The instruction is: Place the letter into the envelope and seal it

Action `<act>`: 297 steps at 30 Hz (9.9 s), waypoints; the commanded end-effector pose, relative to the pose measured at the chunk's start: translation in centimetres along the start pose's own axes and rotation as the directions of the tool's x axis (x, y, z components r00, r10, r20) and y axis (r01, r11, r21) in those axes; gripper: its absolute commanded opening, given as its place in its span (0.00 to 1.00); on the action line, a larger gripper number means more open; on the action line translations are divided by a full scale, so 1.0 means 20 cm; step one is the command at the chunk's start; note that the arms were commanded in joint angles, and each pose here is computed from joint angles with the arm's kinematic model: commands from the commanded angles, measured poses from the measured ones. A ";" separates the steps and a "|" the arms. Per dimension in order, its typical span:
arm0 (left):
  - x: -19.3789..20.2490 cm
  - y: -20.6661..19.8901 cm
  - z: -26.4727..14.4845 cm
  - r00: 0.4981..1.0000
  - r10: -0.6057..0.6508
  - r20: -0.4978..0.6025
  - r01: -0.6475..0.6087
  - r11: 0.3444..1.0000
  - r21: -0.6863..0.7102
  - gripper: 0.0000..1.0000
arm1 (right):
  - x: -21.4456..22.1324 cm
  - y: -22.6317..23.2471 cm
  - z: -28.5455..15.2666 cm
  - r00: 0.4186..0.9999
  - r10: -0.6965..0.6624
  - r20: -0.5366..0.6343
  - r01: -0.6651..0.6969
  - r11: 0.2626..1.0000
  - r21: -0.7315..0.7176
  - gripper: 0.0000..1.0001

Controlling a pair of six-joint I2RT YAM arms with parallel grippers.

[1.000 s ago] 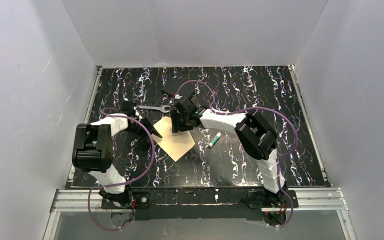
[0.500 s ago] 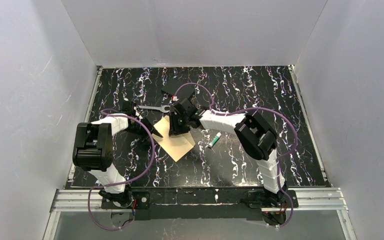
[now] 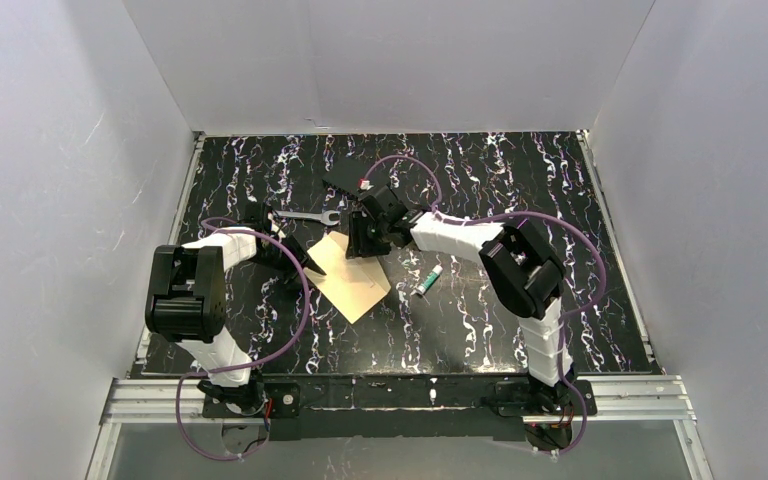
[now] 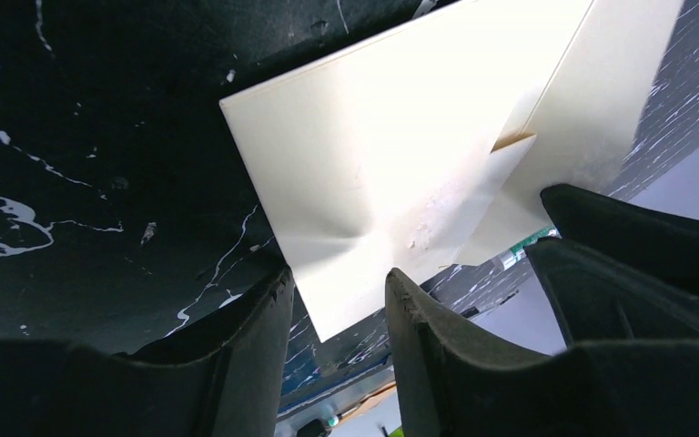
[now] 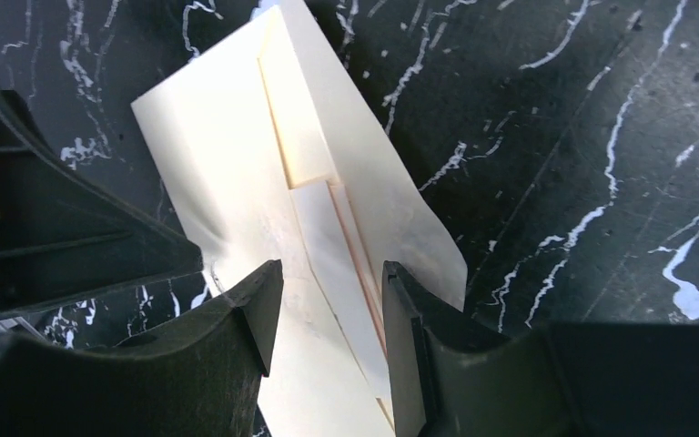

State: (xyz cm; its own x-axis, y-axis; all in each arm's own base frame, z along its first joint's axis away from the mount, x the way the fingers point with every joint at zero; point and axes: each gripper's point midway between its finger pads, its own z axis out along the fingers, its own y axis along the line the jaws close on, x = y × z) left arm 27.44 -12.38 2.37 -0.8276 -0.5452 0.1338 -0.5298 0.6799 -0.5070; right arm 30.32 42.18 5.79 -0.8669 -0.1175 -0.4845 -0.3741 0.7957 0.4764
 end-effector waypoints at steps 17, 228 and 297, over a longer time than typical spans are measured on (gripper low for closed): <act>0.02 0.09 0.05 0.999 -0.044 -0.030 0.041 0.996 -0.080 0.38 | 0.13 -0.02 0.09 0.993 -0.005 -0.114 0.000 0.999 -0.037 0.38; 0.75 -0.87 -0.78 0.282 0.844 0.455 -0.893 0.059 0.445 0.00 | -0.16 -0.90 -1.14 0.941 0.172 0.291 -0.279 0.882 0.380 0.01; 0.74 -1.24 -1.21 0.574 0.522 0.631 -0.802 0.203 0.562 0.00 | -0.71 0.76 -1.57 0.724 0.375 0.579 0.164 0.722 -0.673 0.31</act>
State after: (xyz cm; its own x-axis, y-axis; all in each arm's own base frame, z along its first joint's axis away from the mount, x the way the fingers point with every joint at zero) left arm 25.10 -25.59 35.80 -0.6665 -0.2724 -0.6940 0.6079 0.3404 -0.7174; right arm 26.96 37.85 38.86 -0.6303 0.5064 -0.5885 -0.5773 0.2012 0.7914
